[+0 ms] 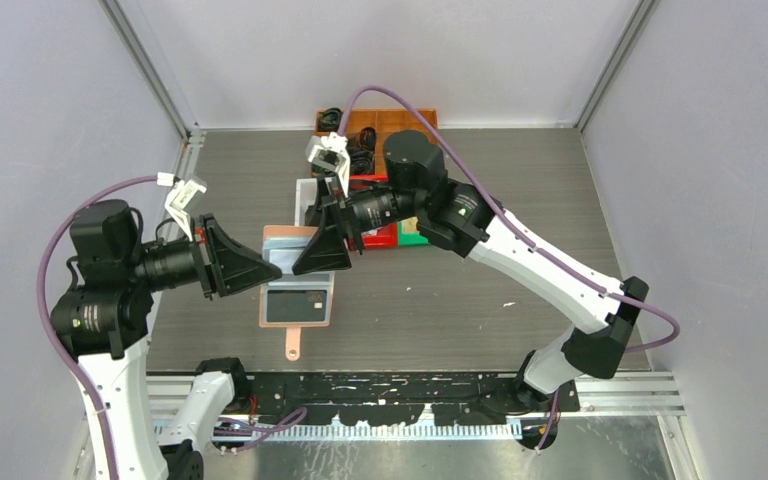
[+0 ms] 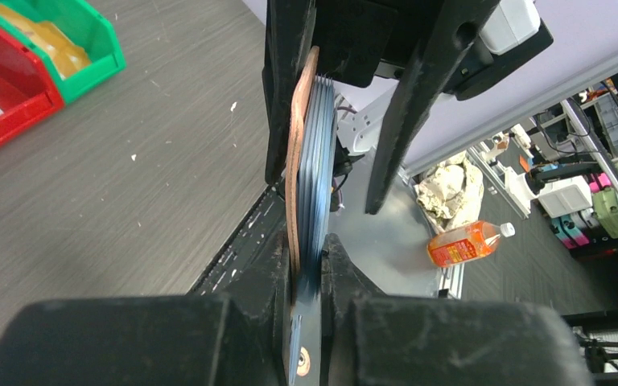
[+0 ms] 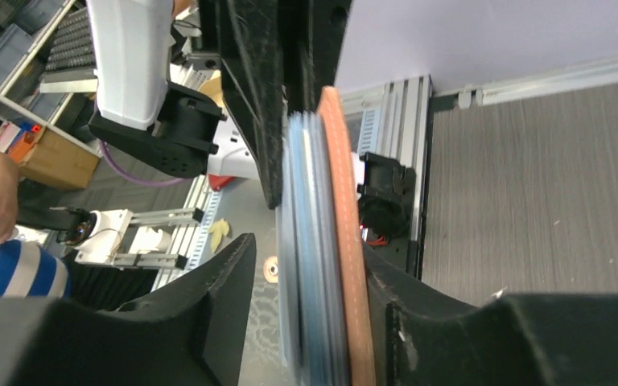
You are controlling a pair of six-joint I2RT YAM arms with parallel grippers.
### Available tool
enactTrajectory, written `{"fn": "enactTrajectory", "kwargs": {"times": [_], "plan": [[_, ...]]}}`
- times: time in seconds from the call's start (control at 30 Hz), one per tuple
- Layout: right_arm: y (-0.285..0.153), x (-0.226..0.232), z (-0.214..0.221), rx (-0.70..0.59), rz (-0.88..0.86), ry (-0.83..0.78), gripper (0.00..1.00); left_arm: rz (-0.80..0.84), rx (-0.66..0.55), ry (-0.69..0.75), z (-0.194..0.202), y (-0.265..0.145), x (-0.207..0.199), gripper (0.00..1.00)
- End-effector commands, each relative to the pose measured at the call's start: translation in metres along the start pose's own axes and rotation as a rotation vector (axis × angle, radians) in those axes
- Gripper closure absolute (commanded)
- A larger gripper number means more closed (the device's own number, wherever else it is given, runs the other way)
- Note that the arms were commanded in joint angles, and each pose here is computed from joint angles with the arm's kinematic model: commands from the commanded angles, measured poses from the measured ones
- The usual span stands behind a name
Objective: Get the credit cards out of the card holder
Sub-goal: Remove the credit card from the card holder.
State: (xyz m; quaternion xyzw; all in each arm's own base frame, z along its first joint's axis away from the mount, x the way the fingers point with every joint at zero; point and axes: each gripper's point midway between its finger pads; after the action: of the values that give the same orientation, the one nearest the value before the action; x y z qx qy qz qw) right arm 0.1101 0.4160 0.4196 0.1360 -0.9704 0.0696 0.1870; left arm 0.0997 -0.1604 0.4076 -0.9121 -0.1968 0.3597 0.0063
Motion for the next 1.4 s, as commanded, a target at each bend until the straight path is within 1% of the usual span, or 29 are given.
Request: {"fn": "enactTrajectory", "kwargs": {"times": [0.0, 0.13, 0.17, 0.2, 0.23, 0.27, 0.3, 0.33, 0.37, 0.47, 0.53, 0.6, 0.67, 0.77, 0.9, 0.93, 1.07, 1.13, 1.17, 1.2, 1.23, 1.27, 1.3, 1.37], "plan": [[-0.006, 0.018, -0.001, 0.042, -0.059, -0.034, 0.52, 0.035, 0.013, 0.074, 0.009, -0.003, -0.010, 1.00], [-0.005, 0.017, 0.003, 0.045, -0.068, -0.031, 0.54, 0.018, 0.026, 0.065, 0.011, -0.003, -0.006, 1.00], [-0.005, 0.019, 0.003, 0.041, -0.082, -0.031, 0.57, 0.010, 0.030, 0.062, 0.013, -0.004, -0.005, 1.00], [-0.005, 0.021, 0.003, 0.035, -0.097, -0.031, 0.63, 0.009, 0.037, 0.060, 0.015, -0.004, -0.004, 1.00], [-0.004, 0.022, 0.002, 0.027, -0.104, -0.028, 0.71, 0.007, 0.037, 0.058, 0.017, -0.004, -0.003, 1.00], [-0.004, 0.023, -0.002, 0.012, -0.110, -0.026, 0.81, 0.002, 0.033, 0.055, 0.018, -0.003, -0.001, 0.98], [-0.003, 0.025, -0.004, 0.000, -0.116, -0.022, 0.90, -0.004, 0.022, 0.057, 0.017, -0.003, 0.001, 0.91], [-0.003, 0.026, -0.009, -0.019, -0.114, -0.027, 0.97, -0.008, 0.011, 0.044, 0.017, -0.002, 0.002, 0.79], [-0.004, 0.026, -0.012, -0.037, -0.102, -0.032, 0.99, -0.009, -0.002, 0.037, 0.016, -0.001, 0.003, 0.65], [-0.008, 0.021, -0.021, -0.121, -0.039, -0.044, 0.99, -0.007, -0.040, -0.008, 0.011, 0.002, 0.005, 0.32], [-0.015, 0.025, -0.033, -0.216, -0.009, -0.068, 0.99, 0.001, -0.052, -0.077, 0.011, 0.004, 0.009, 0.30], [-0.020, 0.024, -0.040, -0.307, 0.019, -0.061, 0.99, 0.007, -0.069, -0.117, 0.010, 0.006, 0.012, 0.33], [-0.026, 0.027, -0.048, -0.407, 0.020, -0.048, 0.99, 0.005, -0.097, -0.129, 0.008, 0.006, 0.010, 0.38], [-0.031, 0.026, -0.047, -0.478, 0.013, -0.008, 0.99, 0.018, -0.146, -0.095, 0.002, 0.005, 0.001, 0.53], [-0.030, 0.021, -0.046, -0.526, 0.011, 0.057, 0.99, 0.024, -0.162, -0.111, 0.002, 0.004, -0.003, 0.67], [-0.030, 0.019, -0.045, -0.536, 0.002, 0.072, 0.99, 0.019, -0.161, -0.107, 0.004, 0.003, -0.002, 0.70], [-0.025, 0.016, -0.038, -0.525, -0.001, 0.100, 0.99, -0.029, -0.169, -0.081, 0.009, 0.003, 0.007, 0.78], [-0.022, 0.017, -0.033, -0.506, -0.003, 0.104, 0.99, -0.048, -0.173, -0.061, 0.009, 0.003, 0.011, 0.85], [-0.021, 0.018, -0.031, -0.491, -0.007, 0.109, 0.96, -0.061, -0.178, -0.045, 0.008, 0.003, 0.013, 0.89], [-0.020, 0.020, -0.028, -0.470, -0.018, 0.113, 0.90, -0.079, -0.183, -0.021, 0.008, 0.002, 0.016, 0.92], [-0.020, 0.025, -0.028, -0.448, -0.039, 0.102, 0.83, -0.104, -0.186, 0.002, 0.006, 0.001, 0.019, 0.98], [-0.019, 0.031, -0.025, -0.416, -0.063, 0.090, 0.78, -0.128, -0.184, 0.032, 0.006, 0.000, 0.022, 1.00], [-0.018, 0.032, -0.022, -0.393, -0.068, 0.080, 0.73, -0.144, -0.177, 0.078, 0.005, -0.002, 0.022, 1.00], [-0.017, 0.033, -0.018, -0.350, -0.062, 0.059, 0.64, -0.139, -0.149, 0.094, 0.007, -0.002, 0.021, 1.00]]}}
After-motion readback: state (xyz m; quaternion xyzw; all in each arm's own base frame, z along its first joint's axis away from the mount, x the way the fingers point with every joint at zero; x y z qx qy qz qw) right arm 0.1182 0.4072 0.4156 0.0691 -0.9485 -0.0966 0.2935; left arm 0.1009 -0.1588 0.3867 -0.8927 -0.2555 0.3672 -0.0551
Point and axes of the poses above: each gripper's point midway between its finger pads, its own y axis out along the fingers, its own x axis along the line the jaws close on, z = x × y, and after that the axes turned 4 degrees about -y, right-handed
